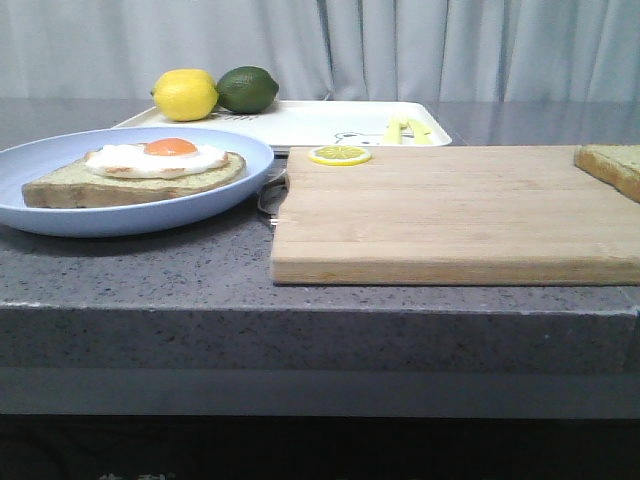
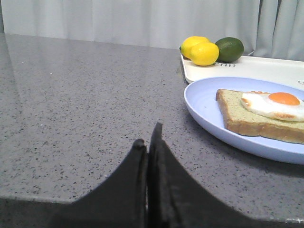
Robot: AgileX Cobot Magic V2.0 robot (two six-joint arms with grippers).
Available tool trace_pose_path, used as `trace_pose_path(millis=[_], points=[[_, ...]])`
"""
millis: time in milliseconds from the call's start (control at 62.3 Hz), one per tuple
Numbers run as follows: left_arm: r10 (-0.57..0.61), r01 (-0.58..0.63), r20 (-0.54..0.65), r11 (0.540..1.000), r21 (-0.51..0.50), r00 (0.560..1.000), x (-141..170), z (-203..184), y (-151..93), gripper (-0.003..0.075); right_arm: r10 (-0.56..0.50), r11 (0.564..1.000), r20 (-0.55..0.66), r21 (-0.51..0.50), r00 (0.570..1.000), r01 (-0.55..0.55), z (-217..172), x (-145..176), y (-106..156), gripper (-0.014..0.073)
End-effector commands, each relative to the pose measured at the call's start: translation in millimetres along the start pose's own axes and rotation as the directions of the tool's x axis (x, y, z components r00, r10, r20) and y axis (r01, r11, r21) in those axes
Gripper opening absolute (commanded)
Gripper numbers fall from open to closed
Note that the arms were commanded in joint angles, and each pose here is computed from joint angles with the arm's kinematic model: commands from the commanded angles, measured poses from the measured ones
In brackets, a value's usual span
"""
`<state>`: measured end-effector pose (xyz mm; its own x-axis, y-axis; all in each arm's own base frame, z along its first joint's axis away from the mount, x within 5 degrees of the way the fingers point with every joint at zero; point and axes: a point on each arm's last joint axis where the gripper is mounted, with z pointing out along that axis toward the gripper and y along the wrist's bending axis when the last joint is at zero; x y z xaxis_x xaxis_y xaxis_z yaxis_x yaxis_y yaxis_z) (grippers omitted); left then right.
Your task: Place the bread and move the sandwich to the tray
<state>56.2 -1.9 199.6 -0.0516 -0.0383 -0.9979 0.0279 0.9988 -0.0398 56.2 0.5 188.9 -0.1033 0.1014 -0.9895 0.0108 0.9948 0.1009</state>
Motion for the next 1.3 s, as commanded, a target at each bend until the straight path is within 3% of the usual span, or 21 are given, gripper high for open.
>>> trace_pose_path(millis=[0, 787, 931, 1044, 1172, 1285], points=[[-0.022, 0.022, 0.099, 1.0, 0.001, 0.995, -5, -2, 0, -0.0019, -0.009, 1.0, 0.099, 0.002, 0.995, 0.009, -2, -9, 0, -0.0059], [-0.022, 0.022, 0.099, 1.0, 0.001, 0.995, -5, -2, 0, -0.0019, -0.007, 1.0, 0.101, 0.002, 0.995, 0.007, -2, -9, 0, -0.0059], [-0.024, 0.024, 0.118, 1.0, 0.001, 0.993, -7, -2, 0, -0.0019, 0.037, 0.999, 0.158, -0.008, 0.987, -0.036, -3, -14, 0, -0.0059], [-0.026, 0.026, 0.215, 1.0, 0.002, 0.976, -16, -3, 0, -0.0019, 0.093, 0.996, 0.252, -0.022, 0.963, -0.091, -6, -26, 0, -0.0059], [-0.025, 0.026, 0.434, 1.0, 0.003, 0.901, -42, -12, 1, -0.0019, 0.093, 0.996, 0.305, -0.038, 0.948, -0.085, -14, -51, 4, -0.0059], [-0.026, 0.025, 0.454, 1.0, 0.009, 0.89, -71, -20, -1, -0.0019, 0.064, 0.998, 0.314, -0.046, 0.947, -0.052, -26, -82, 8, -0.0059]])
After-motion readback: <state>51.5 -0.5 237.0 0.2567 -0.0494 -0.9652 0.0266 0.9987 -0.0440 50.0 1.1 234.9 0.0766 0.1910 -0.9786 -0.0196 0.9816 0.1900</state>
